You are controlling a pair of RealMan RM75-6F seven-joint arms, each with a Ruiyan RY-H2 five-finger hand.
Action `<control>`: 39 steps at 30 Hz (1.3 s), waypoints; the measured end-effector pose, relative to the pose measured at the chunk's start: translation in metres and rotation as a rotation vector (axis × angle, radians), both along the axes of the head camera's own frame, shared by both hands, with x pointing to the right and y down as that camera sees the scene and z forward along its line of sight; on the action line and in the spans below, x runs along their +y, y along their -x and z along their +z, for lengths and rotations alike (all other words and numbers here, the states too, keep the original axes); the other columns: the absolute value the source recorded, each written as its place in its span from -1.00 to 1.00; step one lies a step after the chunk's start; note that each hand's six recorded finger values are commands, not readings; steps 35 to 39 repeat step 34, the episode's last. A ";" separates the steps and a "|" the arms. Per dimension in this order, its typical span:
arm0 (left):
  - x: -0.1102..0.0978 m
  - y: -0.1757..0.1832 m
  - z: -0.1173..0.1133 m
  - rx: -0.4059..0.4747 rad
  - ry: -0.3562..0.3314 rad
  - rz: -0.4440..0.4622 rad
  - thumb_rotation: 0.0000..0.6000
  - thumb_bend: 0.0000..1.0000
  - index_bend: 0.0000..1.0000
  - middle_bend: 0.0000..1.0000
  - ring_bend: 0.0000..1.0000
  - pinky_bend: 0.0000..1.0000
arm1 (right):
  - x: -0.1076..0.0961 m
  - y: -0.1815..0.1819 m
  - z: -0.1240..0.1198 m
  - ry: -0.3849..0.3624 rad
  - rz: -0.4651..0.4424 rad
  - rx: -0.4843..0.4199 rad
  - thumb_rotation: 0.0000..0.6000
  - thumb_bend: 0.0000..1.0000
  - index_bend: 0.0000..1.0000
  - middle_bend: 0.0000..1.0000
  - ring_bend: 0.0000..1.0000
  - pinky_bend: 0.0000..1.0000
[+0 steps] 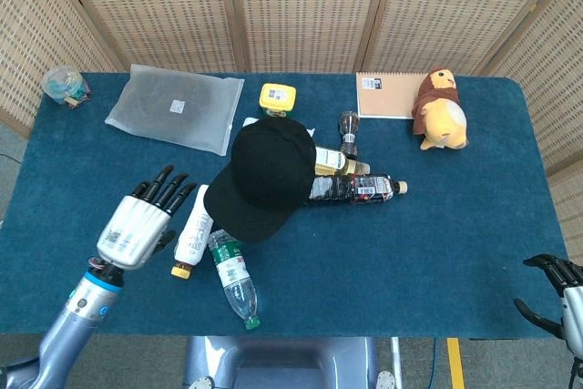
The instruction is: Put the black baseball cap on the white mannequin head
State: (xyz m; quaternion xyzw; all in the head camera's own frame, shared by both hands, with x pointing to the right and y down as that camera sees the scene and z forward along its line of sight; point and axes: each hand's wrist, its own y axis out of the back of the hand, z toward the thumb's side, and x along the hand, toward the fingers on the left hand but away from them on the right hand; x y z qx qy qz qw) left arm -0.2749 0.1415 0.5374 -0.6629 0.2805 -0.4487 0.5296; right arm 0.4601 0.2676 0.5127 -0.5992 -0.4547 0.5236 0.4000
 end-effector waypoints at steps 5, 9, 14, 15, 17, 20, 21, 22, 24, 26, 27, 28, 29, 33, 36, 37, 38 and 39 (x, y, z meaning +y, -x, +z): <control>0.011 0.057 -0.006 -0.002 0.091 -0.153 1.00 -0.67 -0.55 -0.68 -0.86 -0.32 | -0.004 0.000 0.002 0.011 0.003 0.008 1.00 -0.65 -0.34 -0.32 -0.29 -0.27; 0.028 0.112 -0.008 -0.077 0.126 -0.293 1.00 -0.67 -0.49 -0.68 -0.86 -0.32 | -0.005 -0.002 0.005 0.026 0.010 0.010 1.00 -0.65 -0.34 -0.32 -0.29 -0.27; 0.051 0.161 -0.008 -0.116 0.168 -0.448 1.00 -0.67 -0.45 -0.68 -0.86 -0.32 | -0.007 -0.004 0.006 0.024 0.012 0.028 1.00 -0.65 -0.34 -0.32 -0.29 -0.27; 0.056 0.169 -0.010 -0.122 0.171 -0.476 1.00 -0.67 -0.44 -0.68 -0.86 -0.32 | -0.007 -0.004 0.006 0.021 0.012 0.032 1.00 -0.65 -0.34 -0.32 -0.29 -0.27; 0.068 0.187 -0.015 -0.135 0.163 -0.540 1.00 -0.67 -0.41 -0.68 -0.86 -0.32 | -0.007 -0.003 0.006 0.018 0.014 0.032 1.00 -0.65 -0.34 -0.32 -0.29 -0.27; 0.083 0.205 -0.023 -0.139 0.134 -0.607 1.00 -0.67 -0.36 -0.64 -0.86 -0.32 | -0.008 -0.004 0.007 0.015 0.010 0.034 1.00 -0.65 -0.34 -0.32 -0.29 -0.27; 0.087 0.207 -0.025 -0.134 0.127 -0.618 1.00 -0.67 -0.34 -0.63 -0.86 -0.32 | -0.008 -0.004 0.007 0.014 0.009 0.036 1.00 -0.65 -0.34 -0.32 -0.29 -0.27; 0.091 0.209 -0.026 -0.127 0.120 -0.621 1.00 -0.67 -0.32 -0.62 -0.86 -0.32 | -0.008 -0.004 0.007 0.013 0.008 0.038 1.00 -0.65 -0.34 -0.32 -0.29 -0.27; 0.094 0.209 -0.027 -0.120 0.107 -0.612 1.00 -0.67 -0.31 -0.61 -0.85 -0.33 | -0.008 -0.003 0.007 0.010 0.004 0.036 1.00 -0.65 -0.34 -0.32 -0.29 -0.27; 0.098 0.209 -0.028 -0.115 0.082 -0.603 1.00 -0.67 -0.31 -0.61 -0.85 -0.33 | -0.009 -0.001 0.007 0.008 -0.001 0.031 1.00 -0.65 -0.34 -0.32 -0.29 -0.27; 0.101 0.208 -0.028 -0.109 0.073 -0.601 1.00 -0.67 -0.31 -0.61 -0.86 -0.33 | -0.008 -0.001 0.007 0.007 -0.003 0.029 1.00 -0.65 -0.34 -0.32 -0.29 -0.27; 0.104 0.207 -0.027 -0.097 0.068 -0.603 1.00 -0.67 -0.31 -0.61 -0.86 -0.33 | -0.008 -0.001 0.007 0.006 -0.005 0.027 1.00 -0.65 -0.34 -0.32 -0.29 -0.27; 0.105 0.207 -0.026 -0.088 0.069 -0.605 1.00 -0.67 -0.31 -0.61 -0.86 -0.33 | -0.008 -0.001 0.007 0.005 -0.006 0.027 1.00 -0.65 -0.34 -0.32 -0.29 -0.27; 0.105 0.202 -0.025 -0.051 0.077 -0.589 1.00 -0.67 -0.31 -0.61 -0.86 -0.33 | -0.006 -0.003 0.007 0.005 -0.004 0.026 1.00 -0.65 -0.34 -0.32 -0.29 -0.27; 0.105 0.200 -0.024 -0.039 0.081 -0.581 1.00 -0.67 -0.31 -0.61 -0.86 -0.34 | -0.006 -0.004 0.007 0.006 -0.002 0.026 1.00 -0.65 -0.34 -0.32 -0.29 -0.27; 0.105 0.200 -0.024 -0.039 0.081 -0.581 1.00 -0.67 -0.31 -0.61 -0.86 -0.34 | -0.006 -0.004 0.007 0.006 -0.002 0.026 1.00 -0.65 -0.34 -0.32 -0.29 -0.27; 0.105 0.200 -0.024 -0.039 0.081 -0.581 1.00 -0.67 -0.31 -0.61 -0.86 -0.34 | -0.006 -0.004 0.007 0.006 -0.002 0.026 1.00 -0.65 -0.34 -0.32 -0.29 -0.27; 0.105 0.200 -0.024 -0.039 0.081 -0.581 1.00 -0.67 -0.31 -0.61 -0.86 -0.34 | -0.006 -0.004 0.007 0.006 -0.002 0.026 1.00 -0.65 -0.34 -0.32 -0.29 -0.27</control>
